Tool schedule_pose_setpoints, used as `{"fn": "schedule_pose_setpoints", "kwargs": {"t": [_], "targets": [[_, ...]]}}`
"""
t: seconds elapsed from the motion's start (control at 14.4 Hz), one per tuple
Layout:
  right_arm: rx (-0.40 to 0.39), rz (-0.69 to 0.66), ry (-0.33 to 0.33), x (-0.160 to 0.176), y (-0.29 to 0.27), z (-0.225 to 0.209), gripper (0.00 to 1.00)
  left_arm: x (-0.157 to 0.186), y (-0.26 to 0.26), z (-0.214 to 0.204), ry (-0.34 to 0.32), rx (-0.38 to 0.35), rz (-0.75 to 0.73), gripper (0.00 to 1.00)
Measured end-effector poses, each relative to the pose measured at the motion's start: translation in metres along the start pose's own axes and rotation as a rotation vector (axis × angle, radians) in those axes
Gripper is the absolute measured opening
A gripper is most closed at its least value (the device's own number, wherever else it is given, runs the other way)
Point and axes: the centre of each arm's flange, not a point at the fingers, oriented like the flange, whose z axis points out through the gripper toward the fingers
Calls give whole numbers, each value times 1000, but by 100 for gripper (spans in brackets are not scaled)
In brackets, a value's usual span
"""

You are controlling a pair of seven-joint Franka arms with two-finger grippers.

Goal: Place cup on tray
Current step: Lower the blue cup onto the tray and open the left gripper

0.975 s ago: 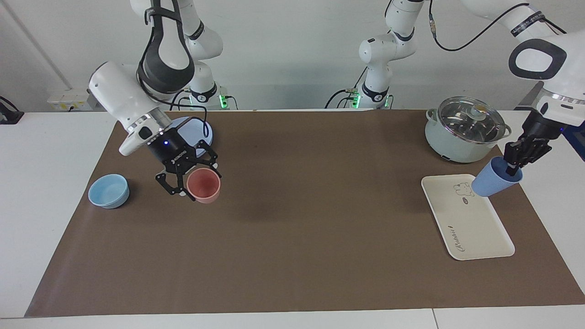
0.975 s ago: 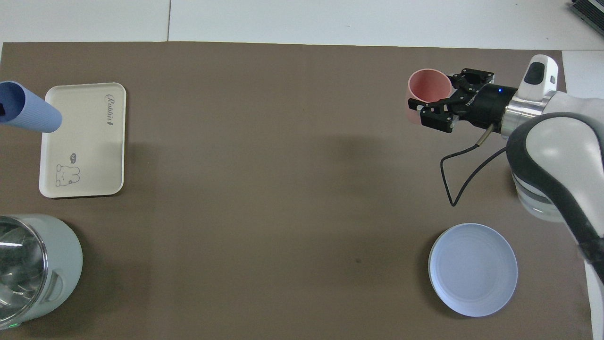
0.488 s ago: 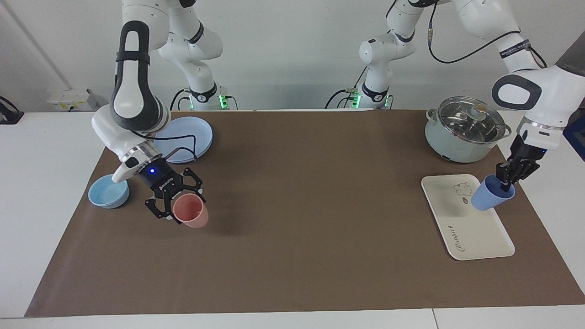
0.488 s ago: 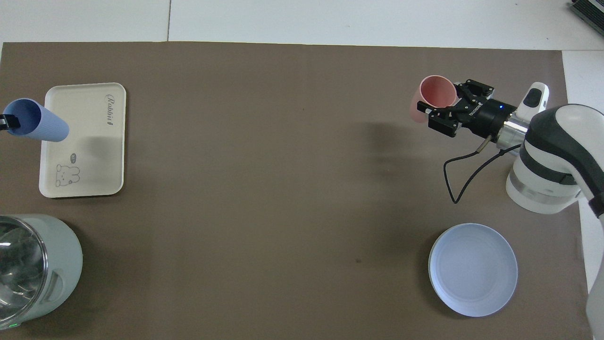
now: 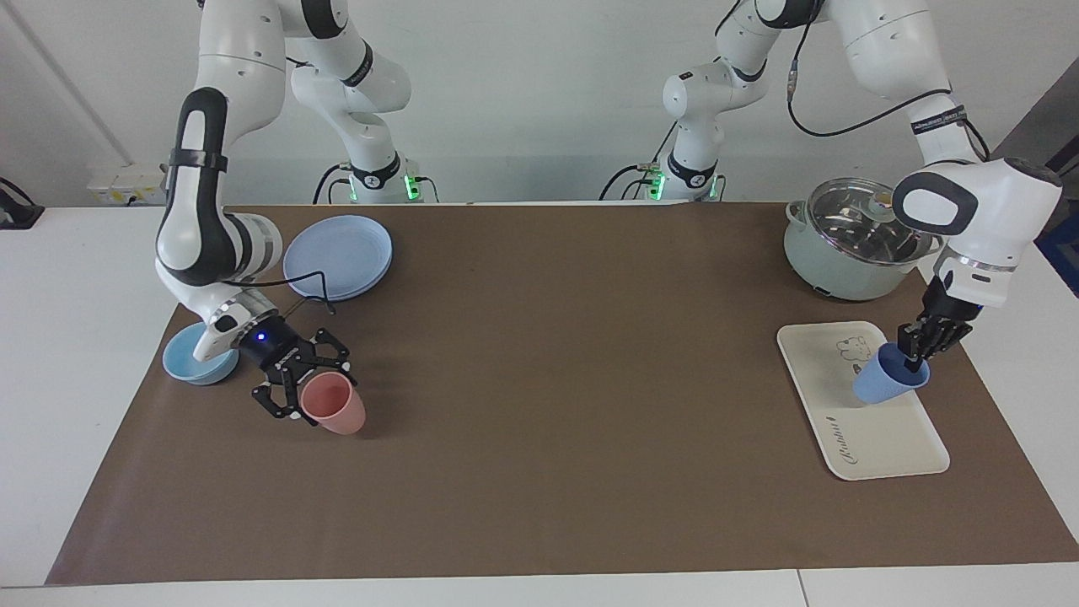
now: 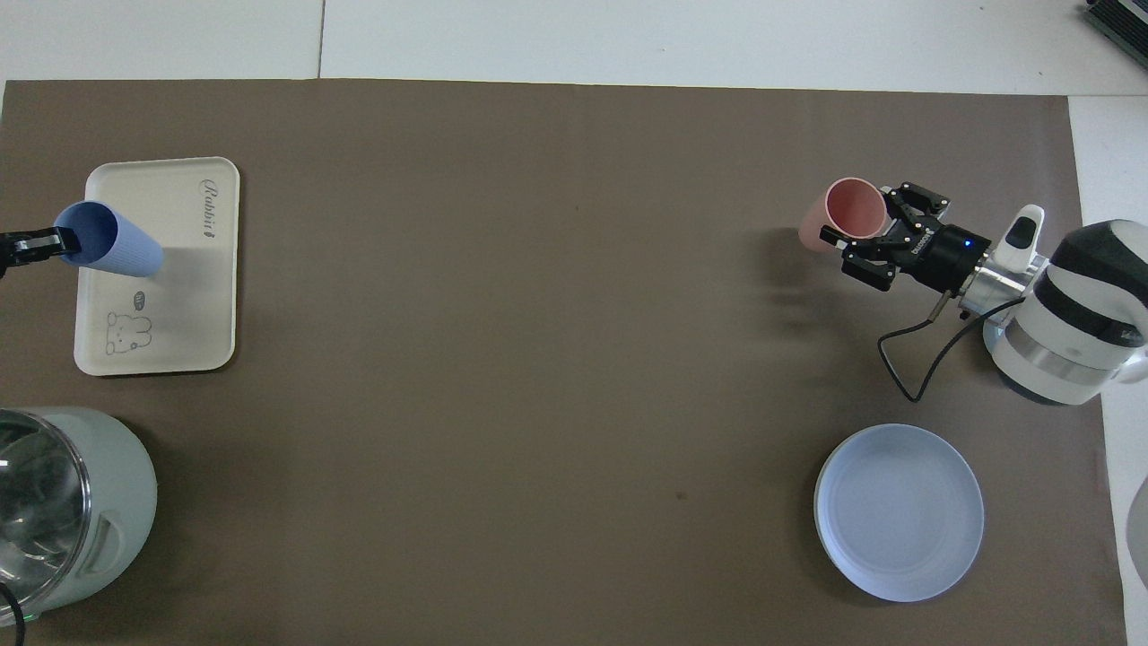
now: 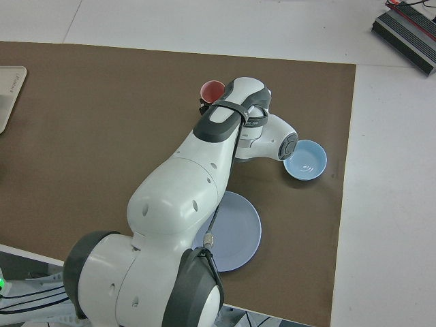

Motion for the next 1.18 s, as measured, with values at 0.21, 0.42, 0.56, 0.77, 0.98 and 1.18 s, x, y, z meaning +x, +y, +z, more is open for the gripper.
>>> {"fn": "schedule_pose_setpoints", "kwargs": {"t": [0.21,0.42,0.56,0.77,0.98,1.18], "targets": [[2,-14,2,-12,6,-3,85,1,1,1,12,1,-2,7],[9,-19,0,-12,3,0,85,2,1,0,17,2,-2,7],[10,-17,-2,-14,2,0,83,3,1,-1,20,3,-1,11],[12,-14,-5,-17,1,1,99,6,2,-4,28,3,1,39],[16,-14,-2,-16,0,1,100,14,4,-11,42,2,5,46],[17,-17,4,-14,1,0,100,35,24,-34,2,-45,12,53]]}}
